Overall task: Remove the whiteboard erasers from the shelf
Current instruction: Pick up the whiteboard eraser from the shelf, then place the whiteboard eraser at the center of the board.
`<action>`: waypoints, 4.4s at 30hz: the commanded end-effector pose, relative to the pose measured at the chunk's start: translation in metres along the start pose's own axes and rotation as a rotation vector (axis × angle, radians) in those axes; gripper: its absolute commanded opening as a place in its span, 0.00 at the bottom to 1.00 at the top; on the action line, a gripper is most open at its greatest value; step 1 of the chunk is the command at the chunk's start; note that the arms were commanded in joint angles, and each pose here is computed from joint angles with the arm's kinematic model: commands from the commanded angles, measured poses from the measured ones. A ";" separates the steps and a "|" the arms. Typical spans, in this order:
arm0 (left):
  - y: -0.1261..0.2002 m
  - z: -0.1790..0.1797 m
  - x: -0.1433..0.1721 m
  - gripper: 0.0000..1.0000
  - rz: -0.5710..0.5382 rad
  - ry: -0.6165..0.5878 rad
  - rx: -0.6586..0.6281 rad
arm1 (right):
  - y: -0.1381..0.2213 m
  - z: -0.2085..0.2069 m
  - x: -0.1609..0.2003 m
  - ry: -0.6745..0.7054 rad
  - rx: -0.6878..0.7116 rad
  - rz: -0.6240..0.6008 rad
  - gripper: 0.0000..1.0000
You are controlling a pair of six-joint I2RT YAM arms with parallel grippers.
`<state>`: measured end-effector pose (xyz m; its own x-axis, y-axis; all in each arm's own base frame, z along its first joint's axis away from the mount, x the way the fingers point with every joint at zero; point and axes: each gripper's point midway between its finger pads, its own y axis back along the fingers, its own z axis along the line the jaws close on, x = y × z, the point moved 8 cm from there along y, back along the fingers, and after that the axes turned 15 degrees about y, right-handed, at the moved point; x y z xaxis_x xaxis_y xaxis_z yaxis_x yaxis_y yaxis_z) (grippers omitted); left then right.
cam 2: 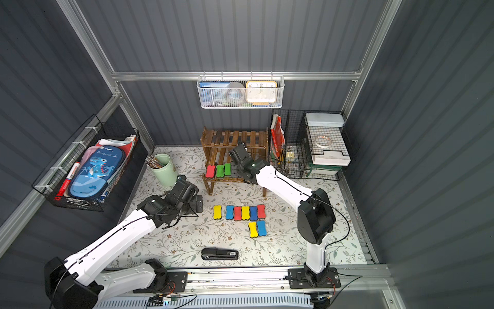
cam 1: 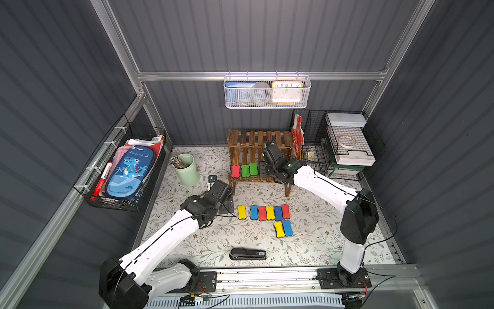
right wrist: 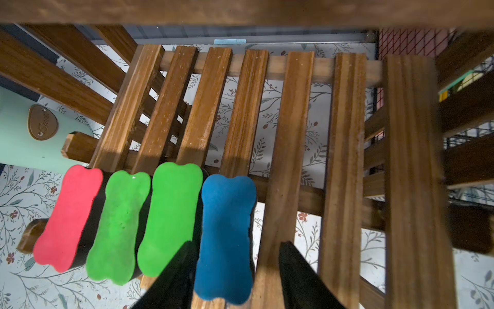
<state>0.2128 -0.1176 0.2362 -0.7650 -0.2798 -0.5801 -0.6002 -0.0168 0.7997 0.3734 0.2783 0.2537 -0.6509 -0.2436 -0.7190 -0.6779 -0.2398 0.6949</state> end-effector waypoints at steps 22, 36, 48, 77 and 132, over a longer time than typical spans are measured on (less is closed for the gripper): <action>-0.002 0.007 0.004 0.99 0.007 -0.018 -0.034 | -0.020 -0.001 0.006 -0.037 -0.038 0.051 0.51; -0.002 0.007 0.004 0.99 0.010 -0.017 -0.033 | -0.012 -0.021 0.002 -0.043 0.041 0.063 0.49; -0.002 0.005 0.003 0.99 0.009 -0.018 -0.030 | 0.004 -0.006 -0.017 -0.028 -0.098 -0.031 0.54; -0.006 0.002 0.003 0.99 0.022 -0.015 -0.031 | -0.032 -0.006 0.025 -0.014 -0.062 0.132 0.49; -0.002 -0.002 0.004 0.99 0.042 0.000 0.036 | 0.098 0.000 0.173 -0.516 -0.385 0.480 0.00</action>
<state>0.2089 -0.1180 0.2322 -0.7806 -0.2790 -0.5593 -0.5841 0.0072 0.8116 0.2024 0.2137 0.2015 -0.9651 -0.0068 -0.2617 -0.2157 -0.5456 0.8098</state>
